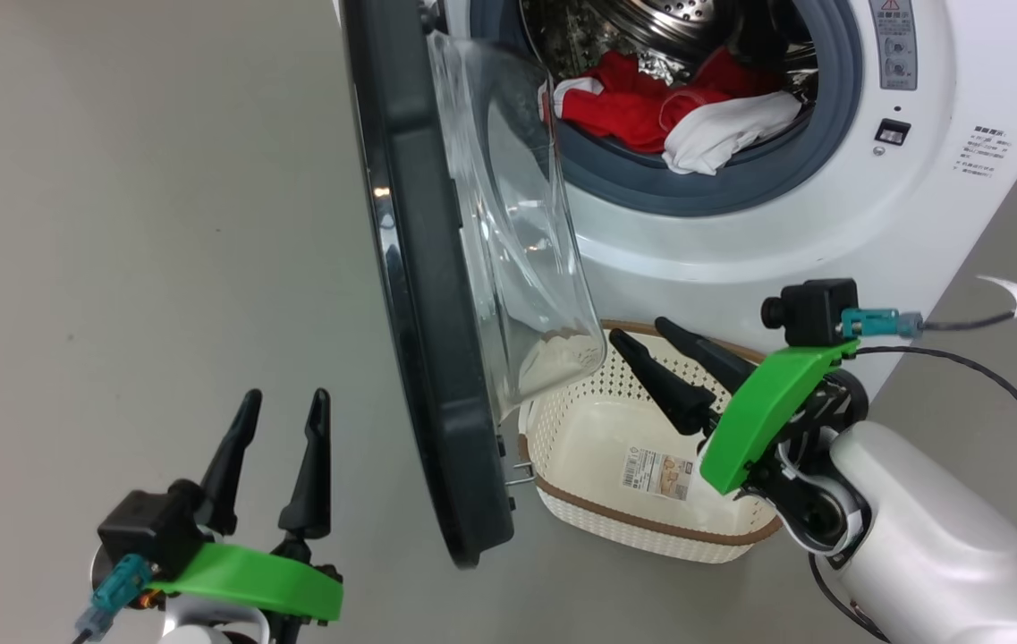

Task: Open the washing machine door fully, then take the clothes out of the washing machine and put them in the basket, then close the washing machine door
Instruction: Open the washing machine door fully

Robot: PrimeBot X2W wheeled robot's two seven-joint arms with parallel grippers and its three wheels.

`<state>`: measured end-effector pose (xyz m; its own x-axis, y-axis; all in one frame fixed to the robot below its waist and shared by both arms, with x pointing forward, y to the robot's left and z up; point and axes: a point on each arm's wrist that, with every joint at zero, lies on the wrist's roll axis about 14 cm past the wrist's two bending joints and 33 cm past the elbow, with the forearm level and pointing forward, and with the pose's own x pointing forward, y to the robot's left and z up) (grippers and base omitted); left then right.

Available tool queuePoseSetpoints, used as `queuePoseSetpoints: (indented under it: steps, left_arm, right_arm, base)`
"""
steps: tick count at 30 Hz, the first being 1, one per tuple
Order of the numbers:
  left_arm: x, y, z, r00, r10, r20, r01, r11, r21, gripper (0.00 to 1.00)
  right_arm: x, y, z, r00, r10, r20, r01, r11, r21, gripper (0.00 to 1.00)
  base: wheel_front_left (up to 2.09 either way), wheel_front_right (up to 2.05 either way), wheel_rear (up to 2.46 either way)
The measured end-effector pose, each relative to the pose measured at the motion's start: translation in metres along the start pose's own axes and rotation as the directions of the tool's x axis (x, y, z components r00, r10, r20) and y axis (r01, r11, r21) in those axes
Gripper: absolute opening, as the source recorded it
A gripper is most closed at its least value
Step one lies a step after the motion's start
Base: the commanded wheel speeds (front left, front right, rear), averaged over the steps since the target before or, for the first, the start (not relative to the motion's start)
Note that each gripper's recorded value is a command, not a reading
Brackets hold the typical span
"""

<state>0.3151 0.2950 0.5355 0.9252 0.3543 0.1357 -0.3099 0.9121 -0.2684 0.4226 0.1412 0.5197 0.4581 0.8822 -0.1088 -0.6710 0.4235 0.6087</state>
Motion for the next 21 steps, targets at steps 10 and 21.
queuePoseSetpoints:
  steps: [10,21]
  left_arm:
    - [-0.003,0.000,0.000,1.000,0.002,0.003,-0.002,1.000,0.005,1.00]
    - [0.001,-0.004,0.008,1.000,-0.003,0.029,0.002,1.000,0.017,1.00]
  right_arm:
    - [-0.008,-0.019,0.006,0.982,-0.078,0.173,0.116,0.968,-0.222,1.00]
    - [-0.026,-0.038,0.009,0.943,-0.141,0.302,0.246,0.907,-0.342,1.00]
  base:
    - [0.00,0.00,0.00]
    - [0.00,0.00,0.00]
